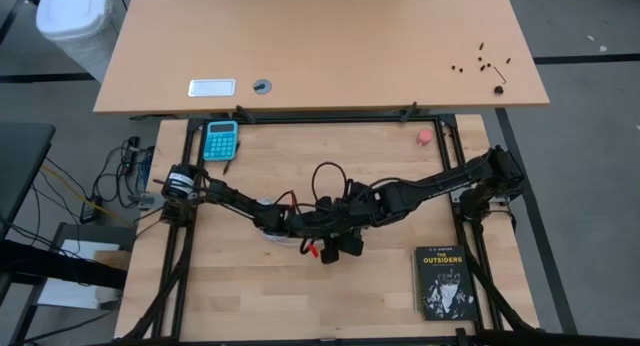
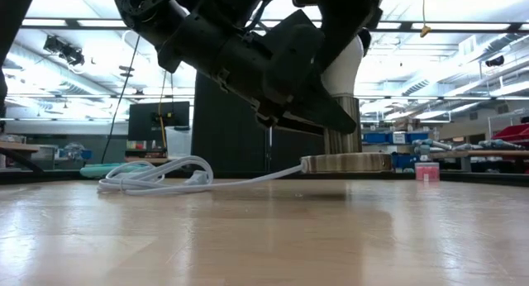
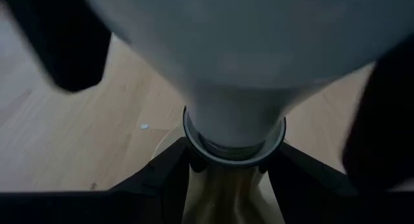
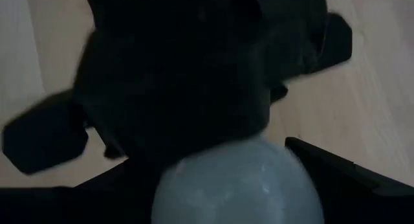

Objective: Screw lightbulb
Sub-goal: Insert the lightbulb into the lamp

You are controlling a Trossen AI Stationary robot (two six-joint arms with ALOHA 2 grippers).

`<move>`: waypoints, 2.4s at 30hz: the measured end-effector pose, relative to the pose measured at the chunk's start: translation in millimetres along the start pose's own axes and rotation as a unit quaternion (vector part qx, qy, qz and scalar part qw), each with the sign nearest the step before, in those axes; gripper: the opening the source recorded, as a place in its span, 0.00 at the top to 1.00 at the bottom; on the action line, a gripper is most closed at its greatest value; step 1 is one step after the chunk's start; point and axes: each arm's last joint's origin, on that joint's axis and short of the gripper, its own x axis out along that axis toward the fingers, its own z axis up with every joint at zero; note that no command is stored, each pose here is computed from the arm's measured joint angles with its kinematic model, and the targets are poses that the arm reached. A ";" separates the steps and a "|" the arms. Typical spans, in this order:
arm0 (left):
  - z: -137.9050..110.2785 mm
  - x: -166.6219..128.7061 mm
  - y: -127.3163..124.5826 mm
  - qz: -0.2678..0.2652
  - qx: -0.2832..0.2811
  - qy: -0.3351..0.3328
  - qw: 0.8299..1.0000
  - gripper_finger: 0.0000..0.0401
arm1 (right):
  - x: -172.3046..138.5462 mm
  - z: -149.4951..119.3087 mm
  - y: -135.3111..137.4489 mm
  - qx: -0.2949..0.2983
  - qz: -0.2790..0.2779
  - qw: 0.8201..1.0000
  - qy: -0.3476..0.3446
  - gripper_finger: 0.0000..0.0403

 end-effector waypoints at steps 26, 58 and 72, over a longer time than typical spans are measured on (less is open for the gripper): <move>-0.2 0.0 0.0 -0.001 -0.001 0.001 1.000 0.52 | -11.8 5.7 1.8 -0.014 0.000 1.000 -0.011 0.25; -1.4 0.1 0.0 -0.002 0.000 0.005 1.000 0.52 | -98.3 -11.3 -10.6 -0.003 -0.059 0.993 -0.101 0.26; -0.8 0.1 0.0 -0.001 -0.001 0.002 1.000 0.52 | -46.4 -89.0 11.8 0.058 -0.124 0.988 -0.070 0.27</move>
